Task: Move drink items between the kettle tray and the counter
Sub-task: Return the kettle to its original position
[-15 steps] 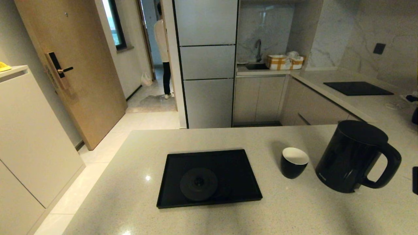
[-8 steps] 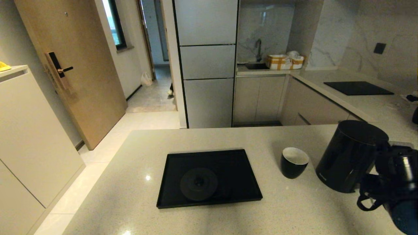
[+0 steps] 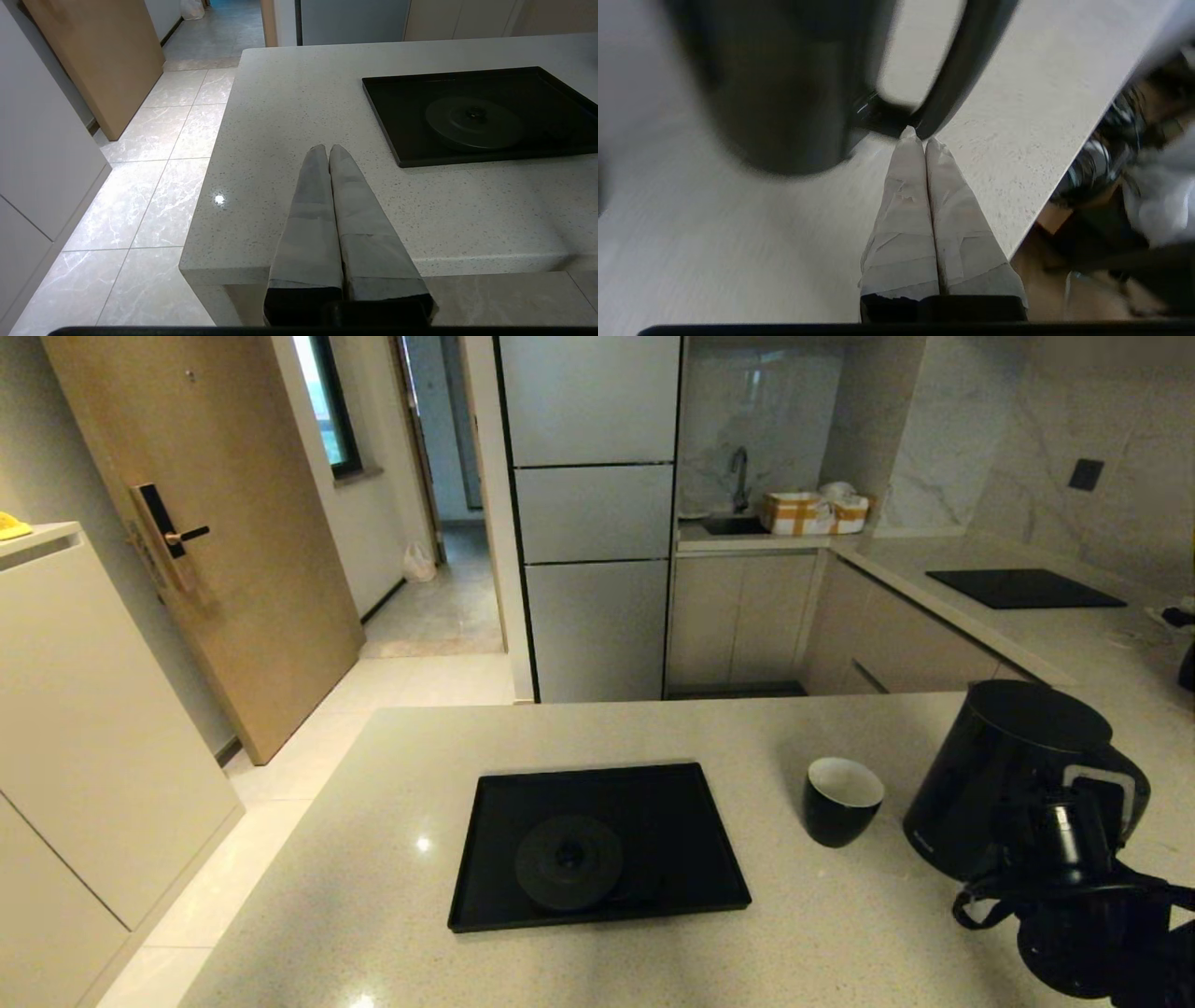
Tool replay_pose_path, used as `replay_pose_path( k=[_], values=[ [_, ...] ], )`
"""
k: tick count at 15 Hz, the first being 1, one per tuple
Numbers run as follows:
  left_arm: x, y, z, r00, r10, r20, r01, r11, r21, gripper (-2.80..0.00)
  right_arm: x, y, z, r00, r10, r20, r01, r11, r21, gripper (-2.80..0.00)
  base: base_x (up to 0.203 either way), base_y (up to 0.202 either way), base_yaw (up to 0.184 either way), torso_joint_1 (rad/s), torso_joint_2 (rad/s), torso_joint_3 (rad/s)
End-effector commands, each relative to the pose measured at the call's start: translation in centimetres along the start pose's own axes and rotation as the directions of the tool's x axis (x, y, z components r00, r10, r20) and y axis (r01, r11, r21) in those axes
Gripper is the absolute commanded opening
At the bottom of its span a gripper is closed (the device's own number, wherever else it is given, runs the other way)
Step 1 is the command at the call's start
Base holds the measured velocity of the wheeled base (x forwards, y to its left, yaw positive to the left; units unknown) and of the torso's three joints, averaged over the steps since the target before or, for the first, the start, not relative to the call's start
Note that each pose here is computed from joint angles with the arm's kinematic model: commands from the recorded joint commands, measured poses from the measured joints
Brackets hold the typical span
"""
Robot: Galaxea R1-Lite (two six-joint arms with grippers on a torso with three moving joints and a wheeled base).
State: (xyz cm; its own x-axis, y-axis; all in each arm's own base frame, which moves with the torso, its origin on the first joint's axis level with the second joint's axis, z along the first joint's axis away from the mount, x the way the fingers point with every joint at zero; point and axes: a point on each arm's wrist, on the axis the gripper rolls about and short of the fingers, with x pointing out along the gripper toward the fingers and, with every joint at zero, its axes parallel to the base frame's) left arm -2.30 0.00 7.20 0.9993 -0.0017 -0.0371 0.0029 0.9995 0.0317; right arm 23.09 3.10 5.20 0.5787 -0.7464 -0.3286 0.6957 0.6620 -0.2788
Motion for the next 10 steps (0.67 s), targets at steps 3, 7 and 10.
replay_pose_path(
  k=[3, 7, 10],
  values=[
    [0.0, 0.0, 0.0, 1.000, 0.000, 0.000, 0.000, 1.000, 0.001, -2.80, 2.6, 0.8, -0.5, 1.000, -0.016, -0.008, 0.016, 0.999, 0.044, -2.80, 0.000, 0.000, 0.000, 0.000, 0.00, 0.000],
    [0.0, 0.0, 0.0, 1.000, 0.000, 0.000, 0.000, 1.000, 0.001, -2.80, 3.1, 0.8, -0.1, 0.999, 0.003, 0.037, -0.006, 0.998, 0.062, -2.80, 0.000, 0.000, 0.000, 0.000, 0.00, 0.000],
    [0.0, 0.0, 0.0, 1.000, 0.000, 0.000, 0.000, 1.000, 0.001, -2.80, 3.4, 1.2, -0.1, 0.998, 0.000, 0.055, -0.002, 0.999, 0.042, 0.00, 0.000, 0.000, 0.000, 0.000, 0.00, 0.000]
  ],
)
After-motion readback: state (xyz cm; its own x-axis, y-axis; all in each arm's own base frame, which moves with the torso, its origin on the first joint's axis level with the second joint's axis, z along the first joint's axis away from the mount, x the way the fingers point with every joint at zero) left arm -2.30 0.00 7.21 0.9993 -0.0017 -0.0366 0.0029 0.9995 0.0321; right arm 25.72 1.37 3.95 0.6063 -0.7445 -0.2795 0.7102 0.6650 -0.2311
